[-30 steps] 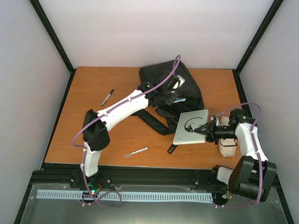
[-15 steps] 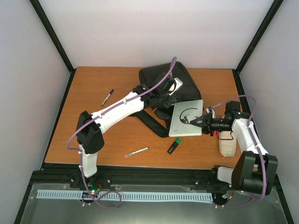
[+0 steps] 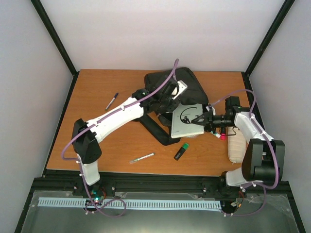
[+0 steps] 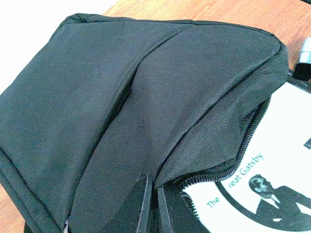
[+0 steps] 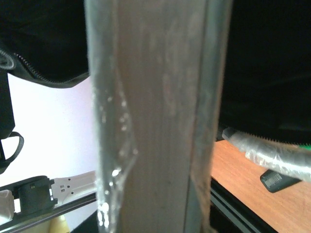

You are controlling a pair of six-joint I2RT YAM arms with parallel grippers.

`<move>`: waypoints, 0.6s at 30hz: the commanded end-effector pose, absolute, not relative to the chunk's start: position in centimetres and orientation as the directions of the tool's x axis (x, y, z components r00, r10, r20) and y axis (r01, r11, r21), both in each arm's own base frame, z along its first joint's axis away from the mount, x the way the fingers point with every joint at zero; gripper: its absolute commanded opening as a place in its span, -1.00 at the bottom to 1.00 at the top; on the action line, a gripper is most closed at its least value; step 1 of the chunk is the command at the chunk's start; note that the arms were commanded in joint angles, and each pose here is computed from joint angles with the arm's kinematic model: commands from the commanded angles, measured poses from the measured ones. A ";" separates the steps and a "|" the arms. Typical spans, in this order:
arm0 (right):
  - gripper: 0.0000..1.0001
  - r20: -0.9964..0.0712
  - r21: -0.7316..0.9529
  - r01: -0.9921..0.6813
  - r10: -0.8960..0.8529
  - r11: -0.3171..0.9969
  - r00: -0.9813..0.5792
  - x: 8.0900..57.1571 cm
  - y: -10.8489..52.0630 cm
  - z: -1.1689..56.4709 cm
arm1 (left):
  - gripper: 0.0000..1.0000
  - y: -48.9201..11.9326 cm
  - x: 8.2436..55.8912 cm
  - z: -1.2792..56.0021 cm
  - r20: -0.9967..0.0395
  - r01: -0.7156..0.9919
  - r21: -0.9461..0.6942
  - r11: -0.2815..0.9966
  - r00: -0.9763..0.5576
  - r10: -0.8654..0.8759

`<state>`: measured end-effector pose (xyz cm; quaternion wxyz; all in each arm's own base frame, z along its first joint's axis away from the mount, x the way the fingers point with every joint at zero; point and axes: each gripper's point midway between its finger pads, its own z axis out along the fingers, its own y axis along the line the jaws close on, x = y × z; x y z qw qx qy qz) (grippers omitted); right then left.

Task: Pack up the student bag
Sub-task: Place the book in the student bag.

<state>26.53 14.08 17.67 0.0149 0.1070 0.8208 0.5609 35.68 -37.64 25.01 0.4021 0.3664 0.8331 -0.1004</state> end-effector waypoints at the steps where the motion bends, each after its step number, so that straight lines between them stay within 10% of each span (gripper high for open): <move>1: -0.94 -0.006 0.959 0.033 0.135 0.282 -0.991 28.3 15.2 20.0 | -0.98 -37.5 36.2 30.3 -0.835 0.679 0.139 0.720 -0.311 0.454; 8: -0.94 0.005 0.949 0.034 0.094 0.313 -0.996 30.6 15.9 19.1 | -0.99 -36.9 35.8 31.1 -0.841 0.676 0.143 0.723 -0.302 0.449; 18: -0.35 -0.027 0.856 0.019 0.082 0.517 -0.996 32.3 14.6 14.4 | -0.98 -36.5 35.4 30.4 -0.838 0.673 0.129 0.729 -0.318 0.443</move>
